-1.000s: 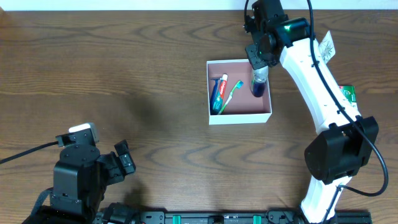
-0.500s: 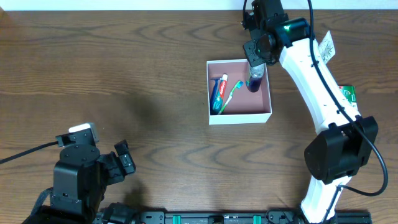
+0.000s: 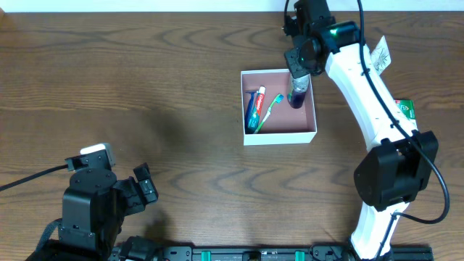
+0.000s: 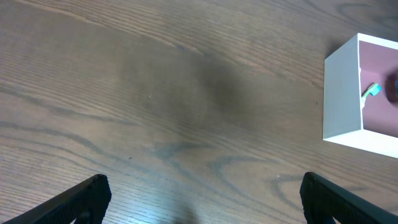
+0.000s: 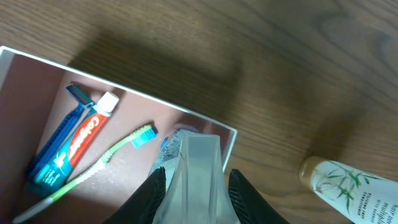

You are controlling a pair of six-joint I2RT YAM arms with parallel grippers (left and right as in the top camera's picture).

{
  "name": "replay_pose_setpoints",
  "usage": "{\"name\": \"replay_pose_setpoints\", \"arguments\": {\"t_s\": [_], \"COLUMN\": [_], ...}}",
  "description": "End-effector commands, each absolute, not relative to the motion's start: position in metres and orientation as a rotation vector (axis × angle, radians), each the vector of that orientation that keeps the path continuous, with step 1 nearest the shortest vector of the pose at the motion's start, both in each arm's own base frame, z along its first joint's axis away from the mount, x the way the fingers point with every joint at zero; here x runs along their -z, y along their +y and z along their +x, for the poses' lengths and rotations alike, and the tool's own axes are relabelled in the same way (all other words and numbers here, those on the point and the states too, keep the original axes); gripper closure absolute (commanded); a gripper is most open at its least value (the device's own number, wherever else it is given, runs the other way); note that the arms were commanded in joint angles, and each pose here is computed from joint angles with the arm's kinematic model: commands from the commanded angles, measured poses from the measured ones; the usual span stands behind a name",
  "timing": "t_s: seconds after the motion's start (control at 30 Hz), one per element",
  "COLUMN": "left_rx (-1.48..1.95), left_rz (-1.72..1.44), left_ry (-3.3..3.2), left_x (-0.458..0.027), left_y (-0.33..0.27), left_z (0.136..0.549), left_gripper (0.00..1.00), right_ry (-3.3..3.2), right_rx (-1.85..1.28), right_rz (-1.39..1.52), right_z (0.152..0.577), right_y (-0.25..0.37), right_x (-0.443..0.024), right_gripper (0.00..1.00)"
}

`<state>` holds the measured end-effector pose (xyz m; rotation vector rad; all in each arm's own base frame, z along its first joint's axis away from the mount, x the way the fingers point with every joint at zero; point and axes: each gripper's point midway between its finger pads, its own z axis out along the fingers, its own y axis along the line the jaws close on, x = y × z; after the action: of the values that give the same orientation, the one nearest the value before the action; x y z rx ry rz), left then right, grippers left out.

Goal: Pack container

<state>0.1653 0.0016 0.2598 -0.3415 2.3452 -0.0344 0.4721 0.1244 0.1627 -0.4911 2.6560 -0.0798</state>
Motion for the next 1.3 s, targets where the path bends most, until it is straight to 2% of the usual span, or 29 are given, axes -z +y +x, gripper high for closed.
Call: {"name": "replay_pose_setpoints", "arguments": {"t_s": [0.0,0.4,0.63,0.93,1.13,1.27], "left_rx": [0.027,0.027,0.027,0.027,0.027,0.027], "left_rz": [-0.363,-0.363,-0.363,-0.363,-0.363,-0.363], "left_ry": [2.341,2.341,2.341,2.341,2.341,2.341], "left_x": [-0.26,-0.26,-0.26,-0.26,-0.26,-0.26], "left_y": [0.004,0.004,0.004,0.004,0.004,0.004], "left_z": [0.165,0.165,0.165,0.165,0.165,0.165], "left_gripper": [0.02,0.02,0.02,0.02,0.02,0.02], "right_ry": [2.674,2.695,2.695,2.696,2.69,2.669], "right_rx": [0.09,0.073,0.055,0.056,0.054,0.046], "right_rz": [-0.446,-0.448,-0.452,-0.452,-0.45,-0.427], "right_z": [0.477,0.479,0.479,0.478,0.477,0.472], "right_y": [0.113,0.114,0.116,0.116,0.116,0.114], "right_x": [-0.156,-0.145,-0.145,-0.145,-0.15,-0.172], "right_gripper": [0.71,0.71,0.64,0.48,0.44,0.41]}}
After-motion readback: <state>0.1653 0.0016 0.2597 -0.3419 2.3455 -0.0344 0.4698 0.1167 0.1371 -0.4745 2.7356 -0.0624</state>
